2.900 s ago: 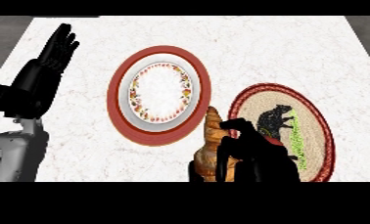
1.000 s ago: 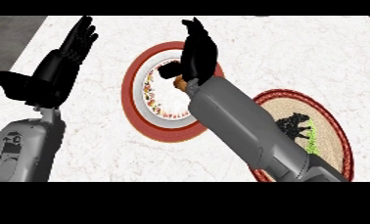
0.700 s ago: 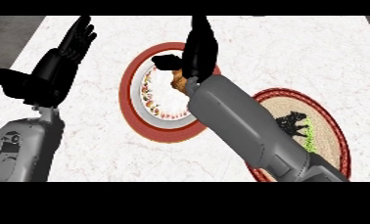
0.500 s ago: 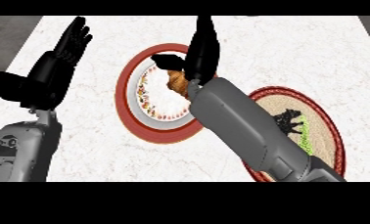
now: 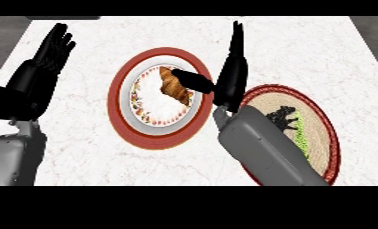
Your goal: Pick the croissant from the placemat and place it in the plate
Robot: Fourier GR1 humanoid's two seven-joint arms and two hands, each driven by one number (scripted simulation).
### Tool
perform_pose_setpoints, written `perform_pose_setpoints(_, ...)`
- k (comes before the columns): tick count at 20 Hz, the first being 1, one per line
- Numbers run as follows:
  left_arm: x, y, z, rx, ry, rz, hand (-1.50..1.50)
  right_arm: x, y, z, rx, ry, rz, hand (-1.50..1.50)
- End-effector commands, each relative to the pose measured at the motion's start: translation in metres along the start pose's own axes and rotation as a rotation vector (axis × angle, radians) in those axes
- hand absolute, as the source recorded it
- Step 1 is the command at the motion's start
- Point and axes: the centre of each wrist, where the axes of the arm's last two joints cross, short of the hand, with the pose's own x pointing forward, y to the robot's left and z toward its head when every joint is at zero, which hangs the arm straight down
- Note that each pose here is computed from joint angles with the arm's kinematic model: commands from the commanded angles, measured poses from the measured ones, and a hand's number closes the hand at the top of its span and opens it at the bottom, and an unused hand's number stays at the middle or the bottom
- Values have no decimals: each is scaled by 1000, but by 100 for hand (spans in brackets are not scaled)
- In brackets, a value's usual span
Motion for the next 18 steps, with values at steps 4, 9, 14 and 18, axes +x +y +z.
perform_pose_setpoints(4, -1, -12, 3, -3, 12, 4, 0, -31, -79, 30, 6, -13, 5, -150)
perform_pose_setpoints(9, -14, -3, 5, 3, 8, 3, 0, -23, -126, 51, 8, -30, 19, -150)
perform_pose_setpoints(14, -2, -28, 6, -8, 10, -8, 0, -49, -173, 64, 9, -49, 31, -150)
perform_pose_setpoints(18, -17, -4, 13, 3, -8, 0, 0, -57, -184, 63, -26, -42, 94, -150)
